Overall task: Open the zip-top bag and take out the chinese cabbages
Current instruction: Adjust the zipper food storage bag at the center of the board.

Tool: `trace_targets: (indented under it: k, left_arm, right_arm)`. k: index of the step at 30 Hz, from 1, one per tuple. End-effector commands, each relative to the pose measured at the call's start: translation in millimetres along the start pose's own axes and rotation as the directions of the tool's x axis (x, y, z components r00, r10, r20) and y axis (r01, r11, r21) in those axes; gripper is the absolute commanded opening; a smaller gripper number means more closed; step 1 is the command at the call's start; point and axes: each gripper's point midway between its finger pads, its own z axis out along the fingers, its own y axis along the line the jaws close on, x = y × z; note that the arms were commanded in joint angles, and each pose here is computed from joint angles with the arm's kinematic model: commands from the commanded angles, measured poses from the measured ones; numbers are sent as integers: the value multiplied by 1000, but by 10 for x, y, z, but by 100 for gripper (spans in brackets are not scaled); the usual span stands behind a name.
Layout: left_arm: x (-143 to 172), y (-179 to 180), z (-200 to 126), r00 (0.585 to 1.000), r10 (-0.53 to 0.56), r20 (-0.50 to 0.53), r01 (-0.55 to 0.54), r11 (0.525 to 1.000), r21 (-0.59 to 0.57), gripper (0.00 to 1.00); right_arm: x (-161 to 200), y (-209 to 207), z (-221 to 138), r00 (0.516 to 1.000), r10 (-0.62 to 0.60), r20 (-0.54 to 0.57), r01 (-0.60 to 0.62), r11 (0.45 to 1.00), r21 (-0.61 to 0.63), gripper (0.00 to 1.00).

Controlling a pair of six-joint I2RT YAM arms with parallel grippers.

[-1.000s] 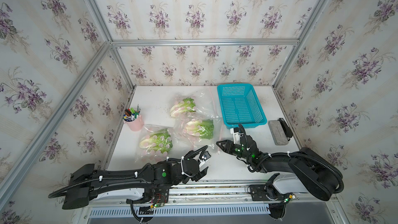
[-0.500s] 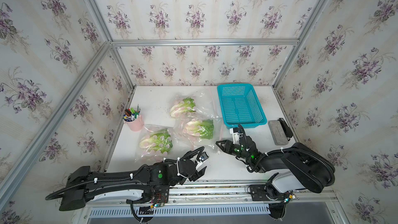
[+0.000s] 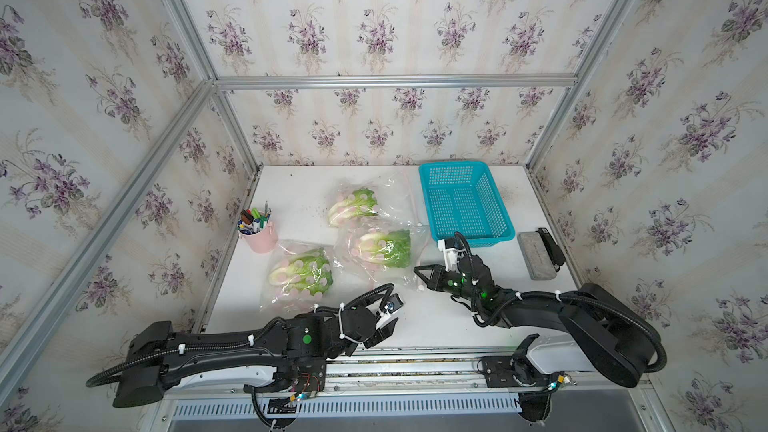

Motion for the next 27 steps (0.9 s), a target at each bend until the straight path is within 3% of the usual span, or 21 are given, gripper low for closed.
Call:
trace_targets:
  k: [1, 12, 22, 27]
  left_arm:
    - [-205, 71, 4, 998, 52, 46, -50, 998, -42, 60]
    - [-624, 243, 25, 982, 106, 154, -76, 979, -191, 49]
    - [-847, 277, 19, 969, 187, 161, -137, 951, -278, 53]
    - [-912, 378, 17, 967, 203, 155, -139, 926, -352, 47]
  right_arm:
    - [-34, -92, -53, 998, 62, 10, -63, 992, 113, 0]
    - [-281, 187, -267, 955, 277, 107, -289, 949, 124, 0]
    - [-422, 563, -216, 958, 277, 74, -283, 955, 93, 0]
    - [-407, 676, -166, 962, 267, 61, -271, 958, 91, 0]
